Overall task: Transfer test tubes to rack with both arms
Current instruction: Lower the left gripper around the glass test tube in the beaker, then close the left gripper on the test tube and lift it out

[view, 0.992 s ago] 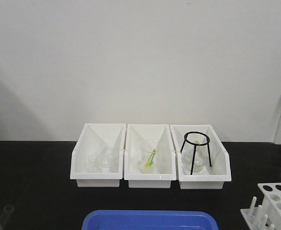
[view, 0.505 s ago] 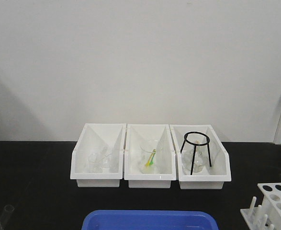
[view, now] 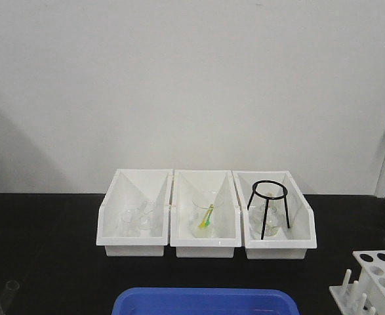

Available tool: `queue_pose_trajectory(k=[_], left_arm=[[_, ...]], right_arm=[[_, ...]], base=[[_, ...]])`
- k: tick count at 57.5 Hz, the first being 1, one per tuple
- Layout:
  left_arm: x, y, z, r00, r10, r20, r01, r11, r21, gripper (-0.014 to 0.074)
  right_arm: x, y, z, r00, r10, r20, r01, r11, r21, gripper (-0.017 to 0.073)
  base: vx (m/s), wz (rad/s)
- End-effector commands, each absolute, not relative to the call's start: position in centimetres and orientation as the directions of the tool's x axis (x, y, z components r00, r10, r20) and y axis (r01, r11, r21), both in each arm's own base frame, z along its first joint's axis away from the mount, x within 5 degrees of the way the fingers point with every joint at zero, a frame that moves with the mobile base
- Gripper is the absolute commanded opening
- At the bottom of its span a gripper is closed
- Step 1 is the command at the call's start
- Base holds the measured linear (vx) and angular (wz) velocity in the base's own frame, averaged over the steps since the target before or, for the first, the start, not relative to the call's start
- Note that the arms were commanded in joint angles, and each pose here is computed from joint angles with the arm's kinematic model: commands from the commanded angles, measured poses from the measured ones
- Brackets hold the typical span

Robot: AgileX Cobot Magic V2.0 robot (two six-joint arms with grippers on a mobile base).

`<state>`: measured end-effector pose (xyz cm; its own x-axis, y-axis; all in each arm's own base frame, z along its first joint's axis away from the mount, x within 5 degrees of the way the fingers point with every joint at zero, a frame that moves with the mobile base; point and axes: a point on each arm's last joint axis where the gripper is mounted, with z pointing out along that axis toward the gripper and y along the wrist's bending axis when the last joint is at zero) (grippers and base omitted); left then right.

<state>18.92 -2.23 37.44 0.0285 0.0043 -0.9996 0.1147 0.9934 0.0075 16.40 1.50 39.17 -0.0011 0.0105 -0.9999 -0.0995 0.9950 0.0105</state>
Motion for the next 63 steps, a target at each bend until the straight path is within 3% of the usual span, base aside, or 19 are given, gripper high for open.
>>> queue_pose_trajectory(k=[1,12,19,24,33,47,54,63], left_arm=[[18.7,-2.2,39.5,0.147,0.025,-0.989,0.111,0.993,0.042,0.015],[18.7,-2.2,39.2,0.114,0.033,-0.993,0.113,0.993,0.046,0.0392],[18.8,-2.2,38.7,0.072,0.114,-0.991,0.11,0.986,0.122,0.0524],[19.2,-2.3,37.6,-0.018,0.207,-0.978,0.125,0.971,0.203,0.058],[20.9,-2.5,34.6,-0.205,0.271,-0.941,0.176,0.955,0.237,0.0589],[19.4,-2.3,29.1,-0.322,0.287,-0.902,0.206,0.951,0.229,0.0589],[17.5,-2.1,26.3,-0.307,0.299,-0.904,0.206,0.948,0.244,0.0589],[15.7,-1.9,22.6,-0.183,0.402,-0.897,0.2,0.909,0.366,0.0589]], right_arm=[[16.1,1.3,41.0,0.098,0.006,-0.995,-0.084,0.996,-0.003,0.0139],[16.1,1.4,40.7,0.068,0.006,-0.998,-0.091,0.996,0.0,0.0448],[16.1,1.4,40.8,0.077,0.007,-0.997,-0.089,0.996,0.0,0.0643],[16.1,1.4,40.8,0.077,0.007,-0.997,-0.089,0.996,0.0,0.0729],[16.1,1.4,40.8,0.076,0.007,-0.997,-0.089,0.996,0.0,0.0725],[16.3,1.4,40.7,0.071,-0.019,-0.997,-0.087,0.996,-0.025,0.0665],[16.3,1.4,40.7,0.076,-0.057,-0.995,-0.084,0.994,-0.064,0.0608],[16.3,1.3,40.8,0.092,-0.087,-0.992,-0.077,0.993,-0.094,0.0533]], base=[[0.0,0.0],[0.0,0.0],[0.0,0.0],[0.0,0.0],[0.0,0.0],[0.0,0.0],[0.0,0.0],[0.0,0.0]])
